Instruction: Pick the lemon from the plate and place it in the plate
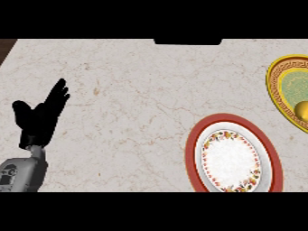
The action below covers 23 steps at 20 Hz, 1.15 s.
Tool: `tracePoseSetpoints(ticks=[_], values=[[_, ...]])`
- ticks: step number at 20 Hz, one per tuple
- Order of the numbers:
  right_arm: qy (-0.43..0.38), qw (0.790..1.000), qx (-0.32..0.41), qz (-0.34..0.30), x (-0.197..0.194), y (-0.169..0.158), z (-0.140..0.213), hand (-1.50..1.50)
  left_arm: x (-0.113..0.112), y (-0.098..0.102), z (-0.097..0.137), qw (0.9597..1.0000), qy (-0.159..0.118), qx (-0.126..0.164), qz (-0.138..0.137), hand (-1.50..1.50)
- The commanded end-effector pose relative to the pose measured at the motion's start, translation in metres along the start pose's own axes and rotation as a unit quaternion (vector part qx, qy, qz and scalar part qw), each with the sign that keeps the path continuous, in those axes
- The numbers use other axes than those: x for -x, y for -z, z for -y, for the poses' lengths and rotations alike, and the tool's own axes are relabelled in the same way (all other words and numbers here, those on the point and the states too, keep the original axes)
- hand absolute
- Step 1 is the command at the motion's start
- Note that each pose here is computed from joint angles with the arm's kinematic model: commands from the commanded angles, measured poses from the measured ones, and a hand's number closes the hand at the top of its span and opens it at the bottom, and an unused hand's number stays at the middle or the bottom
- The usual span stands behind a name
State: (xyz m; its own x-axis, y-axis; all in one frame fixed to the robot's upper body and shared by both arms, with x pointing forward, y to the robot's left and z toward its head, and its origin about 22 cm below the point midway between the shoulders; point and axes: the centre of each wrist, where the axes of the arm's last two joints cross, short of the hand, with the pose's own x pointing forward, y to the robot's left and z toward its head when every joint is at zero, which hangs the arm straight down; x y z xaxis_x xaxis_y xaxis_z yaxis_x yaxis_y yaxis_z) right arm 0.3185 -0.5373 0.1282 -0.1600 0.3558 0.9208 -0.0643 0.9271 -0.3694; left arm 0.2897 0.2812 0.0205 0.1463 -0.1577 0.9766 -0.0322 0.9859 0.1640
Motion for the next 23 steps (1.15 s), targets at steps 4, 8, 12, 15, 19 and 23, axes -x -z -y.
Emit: tracePoseSetpoints(ticks=[4,8,12,15,19,23], values=[[0.093,0.991,-0.054,0.079,0.008,-0.02,0.009,-1.5,-0.008,0.004,-0.006,1.0,0.002,0.007,0.002,0.0],[0.077,0.993,-0.05,0.072,-0.006,-0.027,0.026,-1.5,0.004,0.001,-0.004,1.0,0.001,-0.001,0.002,0.0],[0.072,0.994,-0.036,0.076,-0.004,-0.034,0.028,-1.5,-0.007,0.003,0.003,1.0,0.001,-0.002,-0.003,0.0],[0.061,0.996,-0.03,0.062,-0.008,-0.039,0.035,-1.5,0.003,-0.001,0.02,0.9998,-0.004,0.018,0.006,0.0],[0.045,0.997,-0.031,0.047,-0.012,-0.055,0.048,-1.5,0.0,0.0,0.008,0.9999,0.003,0.011,0.001,0.0],[0.031,0.998,-0.026,0.042,-0.005,-0.051,0.038,-1.5,-0.001,0.0,0.005,0.9999,-0.002,0.009,0.004,0.0]])
